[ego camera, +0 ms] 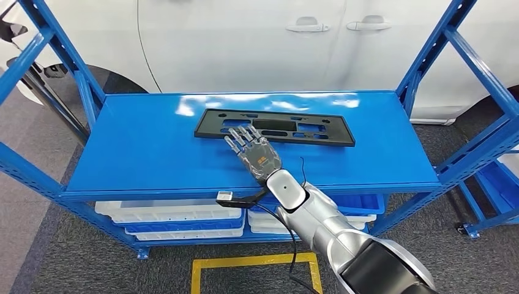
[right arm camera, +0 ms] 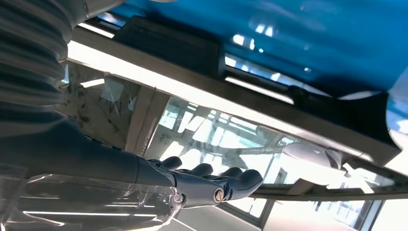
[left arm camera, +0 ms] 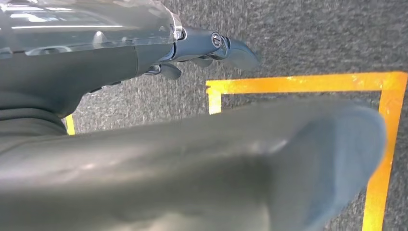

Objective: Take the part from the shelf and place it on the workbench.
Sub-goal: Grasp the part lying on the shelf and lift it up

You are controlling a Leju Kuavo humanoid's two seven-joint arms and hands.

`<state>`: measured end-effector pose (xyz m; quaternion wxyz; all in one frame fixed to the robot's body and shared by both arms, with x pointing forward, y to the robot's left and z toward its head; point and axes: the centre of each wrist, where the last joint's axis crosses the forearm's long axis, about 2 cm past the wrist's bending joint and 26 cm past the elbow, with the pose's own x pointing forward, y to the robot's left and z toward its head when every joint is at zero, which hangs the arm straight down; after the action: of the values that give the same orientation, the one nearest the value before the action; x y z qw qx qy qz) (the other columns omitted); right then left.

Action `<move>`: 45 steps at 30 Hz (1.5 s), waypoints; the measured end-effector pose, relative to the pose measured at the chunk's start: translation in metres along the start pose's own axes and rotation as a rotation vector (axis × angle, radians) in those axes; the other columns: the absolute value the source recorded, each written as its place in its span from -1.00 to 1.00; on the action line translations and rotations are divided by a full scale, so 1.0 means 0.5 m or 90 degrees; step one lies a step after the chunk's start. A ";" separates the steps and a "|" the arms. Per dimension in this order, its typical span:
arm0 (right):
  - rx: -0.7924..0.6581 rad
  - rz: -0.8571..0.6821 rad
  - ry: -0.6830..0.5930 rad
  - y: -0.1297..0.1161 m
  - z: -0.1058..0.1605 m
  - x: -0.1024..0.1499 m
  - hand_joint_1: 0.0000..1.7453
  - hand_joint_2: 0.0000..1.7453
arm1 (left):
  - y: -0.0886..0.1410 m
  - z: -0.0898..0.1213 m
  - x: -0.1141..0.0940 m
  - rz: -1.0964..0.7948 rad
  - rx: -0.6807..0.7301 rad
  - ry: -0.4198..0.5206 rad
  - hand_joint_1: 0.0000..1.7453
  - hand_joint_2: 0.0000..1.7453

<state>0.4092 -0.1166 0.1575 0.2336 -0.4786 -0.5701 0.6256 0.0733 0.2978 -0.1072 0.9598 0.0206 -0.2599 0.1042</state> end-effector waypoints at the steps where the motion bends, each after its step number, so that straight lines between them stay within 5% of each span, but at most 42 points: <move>1: -0.004 -0.004 0.003 -0.004 -0.003 -0.001 -1.00 1.00 | 0.000 0.000 0.000 0.000 0.000 0.000 -1.00 -1.00; 31: -0.015 -0.032 -0.032 -0.043 -0.029 0.029 -1.00 1.00 | 0.011 0.006 -0.016 0.004 0.008 -0.003 -1.00 -1.00; 39: 0.043 -0.022 -0.045 -0.048 -0.034 0.033 -1.00 1.00 | 0.004 0.005 -0.013 0.009 0.005 -0.010 -1.00 -1.00; 45: 0.179 -0.003 -0.012 -0.042 -0.035 0.033 -1.00 1.00 | 0.007 0.005 -0.015 0.014 0.012 -0.011 -1.00 -1.00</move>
<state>0.4118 -0.0891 0.1737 0.2949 -0.4340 -0.4799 0.7031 0.0651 0.2994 -0.1085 0.9562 0.0276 -0.2670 0.1168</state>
